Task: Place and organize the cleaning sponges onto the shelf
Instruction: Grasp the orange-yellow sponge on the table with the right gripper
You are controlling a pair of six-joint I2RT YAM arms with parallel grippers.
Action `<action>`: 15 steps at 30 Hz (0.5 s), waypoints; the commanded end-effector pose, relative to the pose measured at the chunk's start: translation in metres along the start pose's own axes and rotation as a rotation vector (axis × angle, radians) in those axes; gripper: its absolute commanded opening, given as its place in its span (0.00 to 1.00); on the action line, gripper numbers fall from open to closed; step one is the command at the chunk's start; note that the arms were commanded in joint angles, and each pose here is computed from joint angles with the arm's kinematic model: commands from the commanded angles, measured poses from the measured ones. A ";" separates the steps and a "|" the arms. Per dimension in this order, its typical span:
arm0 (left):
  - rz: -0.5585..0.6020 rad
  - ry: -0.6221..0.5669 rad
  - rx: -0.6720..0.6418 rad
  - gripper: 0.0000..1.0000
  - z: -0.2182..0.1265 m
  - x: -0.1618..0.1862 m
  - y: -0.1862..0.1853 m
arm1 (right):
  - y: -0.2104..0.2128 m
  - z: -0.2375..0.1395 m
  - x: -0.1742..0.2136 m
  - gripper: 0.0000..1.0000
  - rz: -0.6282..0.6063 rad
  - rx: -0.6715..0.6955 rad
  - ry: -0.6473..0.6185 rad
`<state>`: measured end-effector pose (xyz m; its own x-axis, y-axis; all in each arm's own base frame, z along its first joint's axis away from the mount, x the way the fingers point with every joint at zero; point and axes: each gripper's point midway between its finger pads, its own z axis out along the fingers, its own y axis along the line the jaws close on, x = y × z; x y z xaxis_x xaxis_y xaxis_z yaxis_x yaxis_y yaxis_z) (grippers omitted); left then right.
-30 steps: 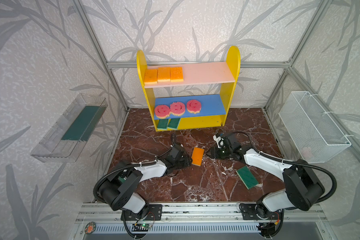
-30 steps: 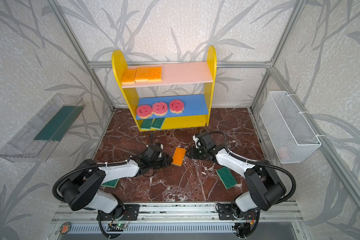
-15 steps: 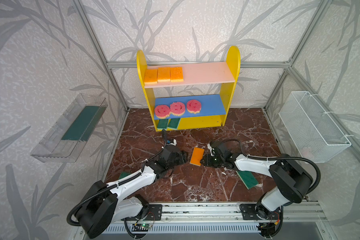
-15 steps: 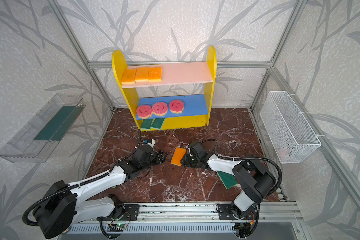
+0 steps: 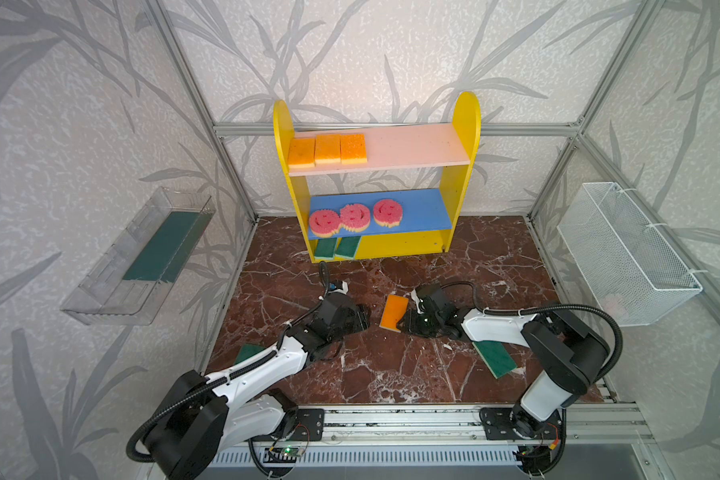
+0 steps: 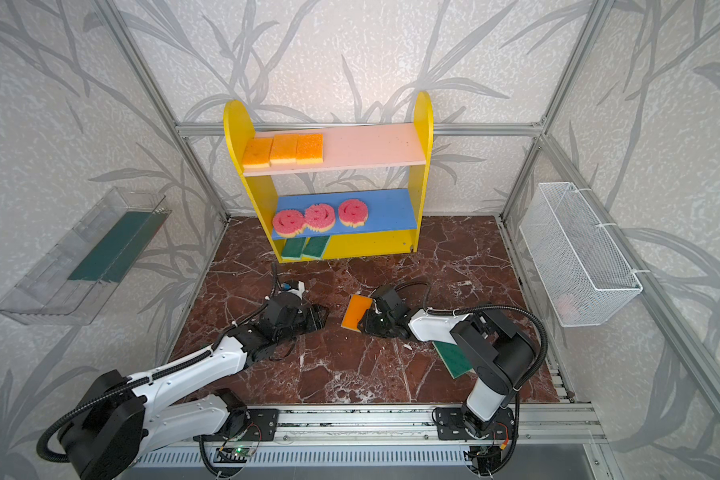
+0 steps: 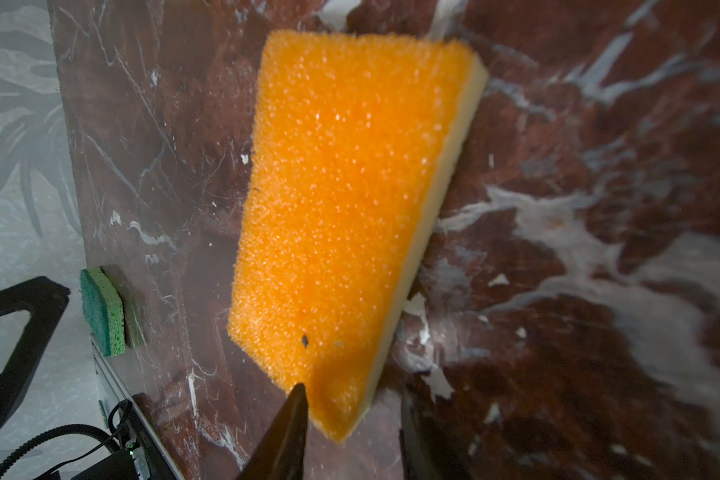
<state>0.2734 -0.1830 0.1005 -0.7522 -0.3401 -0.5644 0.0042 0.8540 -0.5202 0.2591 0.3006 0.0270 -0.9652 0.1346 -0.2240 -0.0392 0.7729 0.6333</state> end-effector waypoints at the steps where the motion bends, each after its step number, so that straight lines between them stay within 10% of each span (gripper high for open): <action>1: 0.008 -0.011 -0.041 0.67 -0.004 0.000 0.013 | 0.001 0.009 0.002 0.34 0.009 -0.001 0.016; 15: -0.001 -0.042 -0.039 0.67 -0.019 -0.012 0.016 | 0.017 -0.003 -0.003 0.00 -0.057 -0.029 0.014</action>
<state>0.2719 -0.1681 0.1113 -0.7309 -0.3590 -0.5804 -0.0060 0.8538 -0.5206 0.2620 0.3109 0.0277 -0.9675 0.1186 -0.2232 -0.0580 0.7554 0.6527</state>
